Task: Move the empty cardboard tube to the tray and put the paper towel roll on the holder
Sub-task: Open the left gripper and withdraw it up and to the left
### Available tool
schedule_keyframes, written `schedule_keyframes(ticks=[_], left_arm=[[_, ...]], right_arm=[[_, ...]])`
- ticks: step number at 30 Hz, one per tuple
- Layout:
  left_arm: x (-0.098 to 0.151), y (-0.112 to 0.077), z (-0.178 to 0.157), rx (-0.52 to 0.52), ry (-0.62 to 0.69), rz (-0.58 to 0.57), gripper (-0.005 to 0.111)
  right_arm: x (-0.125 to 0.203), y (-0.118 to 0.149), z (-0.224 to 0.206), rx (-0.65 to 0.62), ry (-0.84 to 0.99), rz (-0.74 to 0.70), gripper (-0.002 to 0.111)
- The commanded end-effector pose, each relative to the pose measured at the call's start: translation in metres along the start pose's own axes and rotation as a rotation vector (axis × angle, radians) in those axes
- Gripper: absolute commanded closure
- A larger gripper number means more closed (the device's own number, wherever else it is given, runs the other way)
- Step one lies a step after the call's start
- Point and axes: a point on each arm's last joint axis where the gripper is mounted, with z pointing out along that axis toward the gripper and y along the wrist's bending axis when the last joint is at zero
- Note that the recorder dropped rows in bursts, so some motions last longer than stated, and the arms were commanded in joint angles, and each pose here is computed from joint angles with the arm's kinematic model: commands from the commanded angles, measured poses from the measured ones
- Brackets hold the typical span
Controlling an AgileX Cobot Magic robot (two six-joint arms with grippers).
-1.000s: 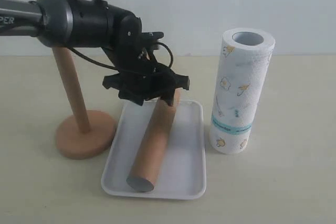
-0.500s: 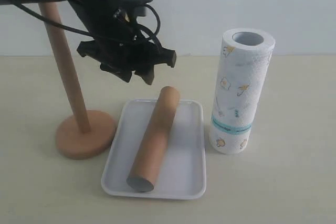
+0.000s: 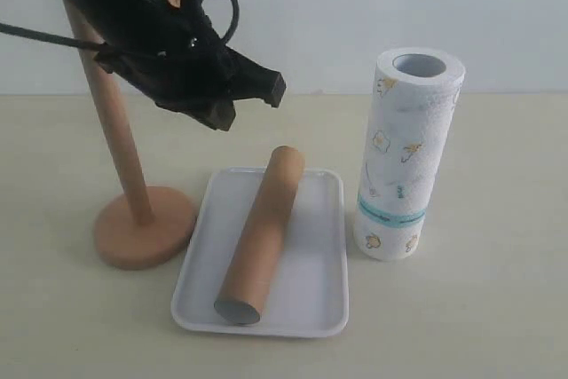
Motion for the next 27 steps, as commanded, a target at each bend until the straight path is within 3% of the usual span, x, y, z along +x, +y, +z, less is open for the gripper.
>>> schedule_keyframes(ticks=[1,6,16,21,27], left_arm=[[0.021,0.003,-0.011,0.022,-0.079,0.026,0.102],[0.049,0.006,-0.026,0.102,-0.221,-0.007,0.102],[0.133,0.0,-0.036,0.254,-0.417,0.018,0.102],[0.166,0.011,-0.036,0.263,-0.432,0.004,0.102],[0.182,0.017,-0.04,0.263,-0.431,0.002,0.102]], right_arm=[[-0.001,0.0,0.0,0.002,-0.013,-0.004,0.103],[-0.001,0.0,0.0,0.002,-0.013,-0.004,0.103],[-0.001,0.0,0.0,0.002,-0.013,-0.004,0.103],[-0.001,0.0,0.0,0.002,-0.013,-0.004,0.103],[-0.001,0.0,0.0,0.002,-0.013,-0.004,0.103]])
